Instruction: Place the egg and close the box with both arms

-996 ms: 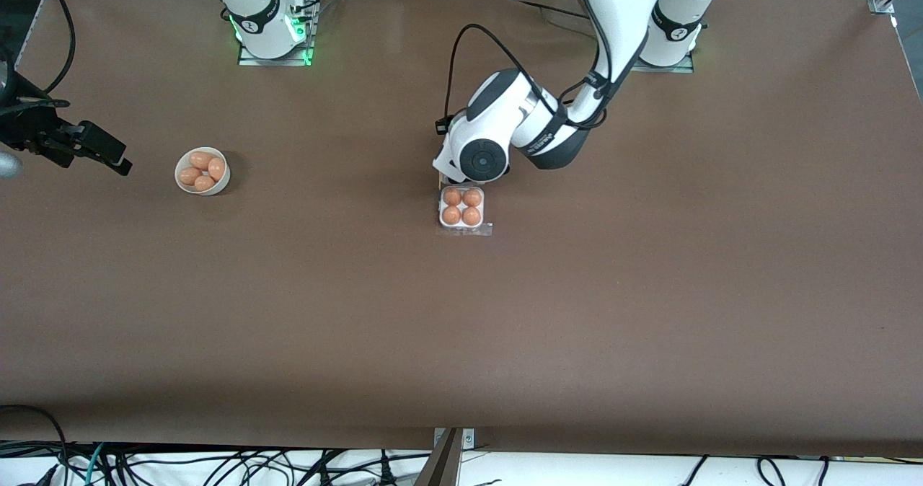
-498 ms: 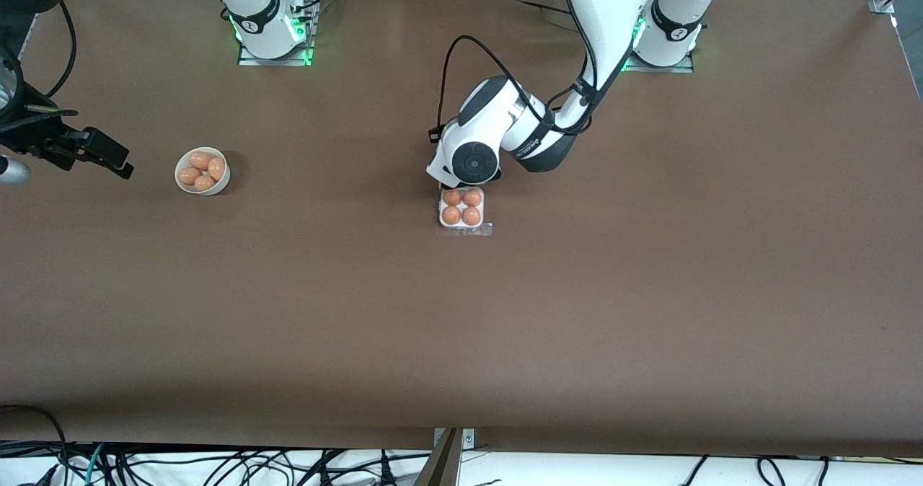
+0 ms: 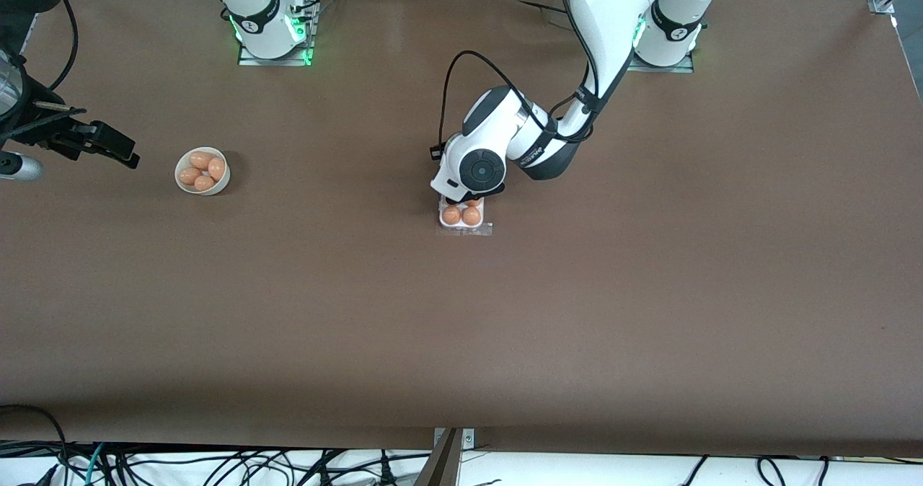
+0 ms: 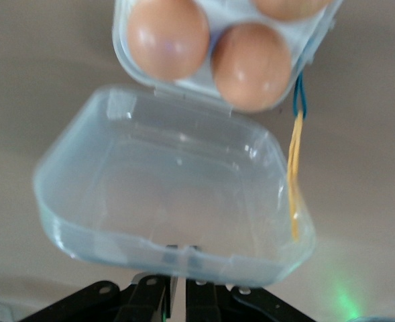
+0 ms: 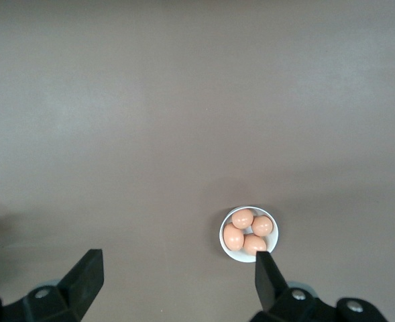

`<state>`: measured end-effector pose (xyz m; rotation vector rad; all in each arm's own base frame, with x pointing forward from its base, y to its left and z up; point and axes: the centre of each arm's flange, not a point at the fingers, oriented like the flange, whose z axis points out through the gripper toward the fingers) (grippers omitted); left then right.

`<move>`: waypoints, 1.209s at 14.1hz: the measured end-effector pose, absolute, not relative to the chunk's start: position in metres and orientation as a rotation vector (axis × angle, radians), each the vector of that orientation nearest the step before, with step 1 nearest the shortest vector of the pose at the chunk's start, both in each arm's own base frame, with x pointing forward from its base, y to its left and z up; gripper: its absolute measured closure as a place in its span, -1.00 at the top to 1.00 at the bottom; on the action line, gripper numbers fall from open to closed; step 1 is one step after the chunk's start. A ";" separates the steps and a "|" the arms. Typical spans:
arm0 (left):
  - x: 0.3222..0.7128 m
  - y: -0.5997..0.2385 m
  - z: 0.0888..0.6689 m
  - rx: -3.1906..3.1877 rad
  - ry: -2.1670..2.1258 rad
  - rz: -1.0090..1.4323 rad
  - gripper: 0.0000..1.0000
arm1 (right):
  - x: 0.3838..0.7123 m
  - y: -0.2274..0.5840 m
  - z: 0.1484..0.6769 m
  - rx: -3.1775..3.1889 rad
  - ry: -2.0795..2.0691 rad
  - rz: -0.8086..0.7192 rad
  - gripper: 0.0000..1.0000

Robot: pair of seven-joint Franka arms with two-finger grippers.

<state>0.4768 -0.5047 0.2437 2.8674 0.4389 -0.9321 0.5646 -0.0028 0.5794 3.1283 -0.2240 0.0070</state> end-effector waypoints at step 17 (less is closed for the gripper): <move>0.661 -0.296 0.435 3.090 0.323 -0.226 0.66 | 0.564 -0.018 0.577 3.124 -0.263 -0.002 1.00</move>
